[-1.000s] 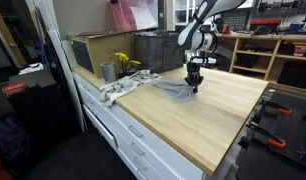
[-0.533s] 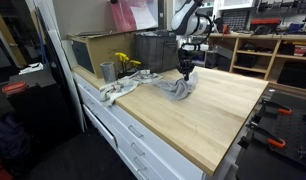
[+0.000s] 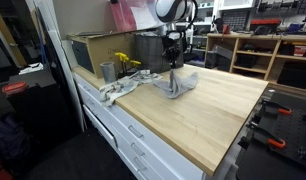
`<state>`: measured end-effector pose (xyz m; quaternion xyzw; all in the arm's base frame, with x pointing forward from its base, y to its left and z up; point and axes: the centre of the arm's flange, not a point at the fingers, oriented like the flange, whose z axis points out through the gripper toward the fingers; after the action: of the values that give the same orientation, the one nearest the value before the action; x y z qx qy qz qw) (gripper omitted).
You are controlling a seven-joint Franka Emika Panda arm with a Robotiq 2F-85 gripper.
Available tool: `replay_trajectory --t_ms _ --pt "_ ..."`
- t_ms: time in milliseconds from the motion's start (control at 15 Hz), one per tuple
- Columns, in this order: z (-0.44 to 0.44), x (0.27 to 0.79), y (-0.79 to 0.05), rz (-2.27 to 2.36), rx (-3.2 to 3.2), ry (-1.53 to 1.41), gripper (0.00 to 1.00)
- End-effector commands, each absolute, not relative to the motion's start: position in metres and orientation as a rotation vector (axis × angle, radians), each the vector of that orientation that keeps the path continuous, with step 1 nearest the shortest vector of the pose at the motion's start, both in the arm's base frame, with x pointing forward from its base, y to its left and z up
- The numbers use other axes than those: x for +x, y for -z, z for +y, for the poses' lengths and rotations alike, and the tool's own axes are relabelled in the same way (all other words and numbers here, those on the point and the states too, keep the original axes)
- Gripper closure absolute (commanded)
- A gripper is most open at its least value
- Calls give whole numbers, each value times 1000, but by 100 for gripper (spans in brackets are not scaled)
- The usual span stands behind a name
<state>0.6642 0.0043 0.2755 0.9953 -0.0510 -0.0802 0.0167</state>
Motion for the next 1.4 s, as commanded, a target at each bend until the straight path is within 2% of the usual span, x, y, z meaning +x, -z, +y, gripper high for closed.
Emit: replay_trajectory --t_ms 0,267,467,533,933,1333 --pt "36 672 -292 11 3026 241 56" --pt "62 666 -297 155 2987 209 27" --pt "48 666 -293 102 3003 224 4" --pt "39 667 -288 68 3004 238 1" --pt "-5 679 -238 -127 3054 359 0" --pt "-6 691 -199 -248 3073 471 0"
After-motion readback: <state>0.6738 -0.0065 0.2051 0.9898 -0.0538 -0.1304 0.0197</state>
